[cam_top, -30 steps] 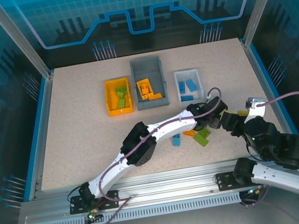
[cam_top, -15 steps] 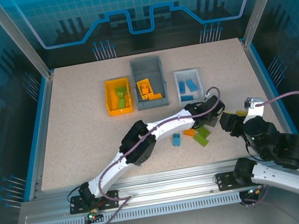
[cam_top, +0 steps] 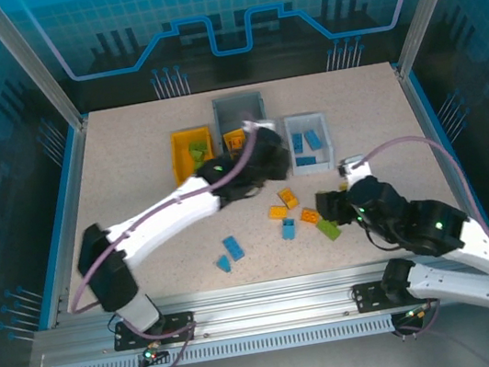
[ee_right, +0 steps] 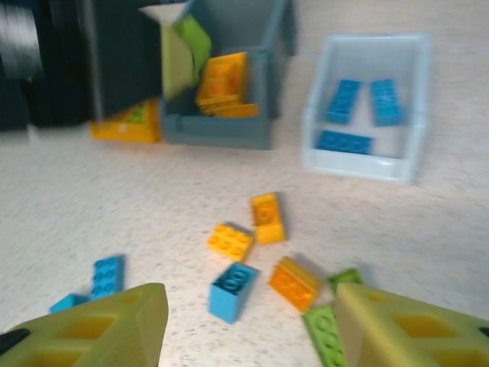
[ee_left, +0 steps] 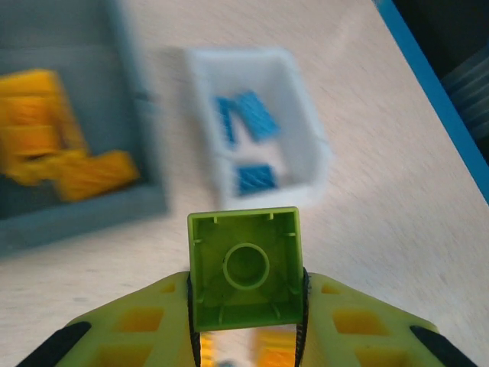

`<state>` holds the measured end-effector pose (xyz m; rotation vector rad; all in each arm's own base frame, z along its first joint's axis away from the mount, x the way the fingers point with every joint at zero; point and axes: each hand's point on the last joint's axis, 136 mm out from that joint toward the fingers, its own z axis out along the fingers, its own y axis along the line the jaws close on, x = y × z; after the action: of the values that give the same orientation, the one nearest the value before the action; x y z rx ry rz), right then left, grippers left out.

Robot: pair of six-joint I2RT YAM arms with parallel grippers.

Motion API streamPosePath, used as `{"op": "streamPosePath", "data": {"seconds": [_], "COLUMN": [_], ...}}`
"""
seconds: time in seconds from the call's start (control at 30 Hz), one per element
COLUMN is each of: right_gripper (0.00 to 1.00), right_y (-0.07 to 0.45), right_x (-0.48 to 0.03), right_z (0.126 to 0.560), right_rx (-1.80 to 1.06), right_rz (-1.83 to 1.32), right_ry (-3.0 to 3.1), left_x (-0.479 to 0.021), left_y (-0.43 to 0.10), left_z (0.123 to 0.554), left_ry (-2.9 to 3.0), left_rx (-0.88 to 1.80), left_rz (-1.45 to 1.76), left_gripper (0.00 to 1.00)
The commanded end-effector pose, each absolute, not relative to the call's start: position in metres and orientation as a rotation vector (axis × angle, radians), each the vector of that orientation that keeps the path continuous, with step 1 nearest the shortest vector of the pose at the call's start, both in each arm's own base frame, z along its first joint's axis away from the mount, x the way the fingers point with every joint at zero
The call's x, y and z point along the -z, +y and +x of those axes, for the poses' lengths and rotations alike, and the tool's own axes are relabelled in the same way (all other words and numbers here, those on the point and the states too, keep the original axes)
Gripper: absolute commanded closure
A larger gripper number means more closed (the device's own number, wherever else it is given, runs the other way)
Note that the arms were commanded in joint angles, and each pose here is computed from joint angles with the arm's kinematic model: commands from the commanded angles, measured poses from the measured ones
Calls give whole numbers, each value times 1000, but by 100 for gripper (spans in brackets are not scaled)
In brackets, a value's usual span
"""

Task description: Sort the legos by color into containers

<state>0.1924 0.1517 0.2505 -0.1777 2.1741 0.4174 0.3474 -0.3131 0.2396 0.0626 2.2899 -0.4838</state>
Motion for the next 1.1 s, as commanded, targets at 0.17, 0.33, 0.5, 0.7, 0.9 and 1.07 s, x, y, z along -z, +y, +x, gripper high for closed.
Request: {"op": "streamPosePath", "data": {"seconds": [0.17,0.33,0.5,0.7,0.9,1.07], "right_gripper": [39,40,39,39,38,38], "right_y": [269,295,296,290,287,289], "right_x": [-247,-230,-217,-212,-201,-188], "right_z": [195,195,193,191,189,187], "right_rx": [-589,-598,-606,-602,-580,-565], "right_rz": [-478,-489,-465,-449,-454,-468], "right_ry": [2145,2196,2234,2250,2282,2324], "left_x": [-181,-154,-130,-108,-99,-104], "left_y": [-147,-107,-95,-92,-90,-91], "left_z": [376,404,430,452,458,460], "left_ry": [2477,2507,2570,2629,2650,2644], "left_rx": [180,15,-102,-218,-252,-249], "left_rz": [-282,-371,-410,-410,-417,-405], "left_gripper": [74,74,73,70,64,59]}}
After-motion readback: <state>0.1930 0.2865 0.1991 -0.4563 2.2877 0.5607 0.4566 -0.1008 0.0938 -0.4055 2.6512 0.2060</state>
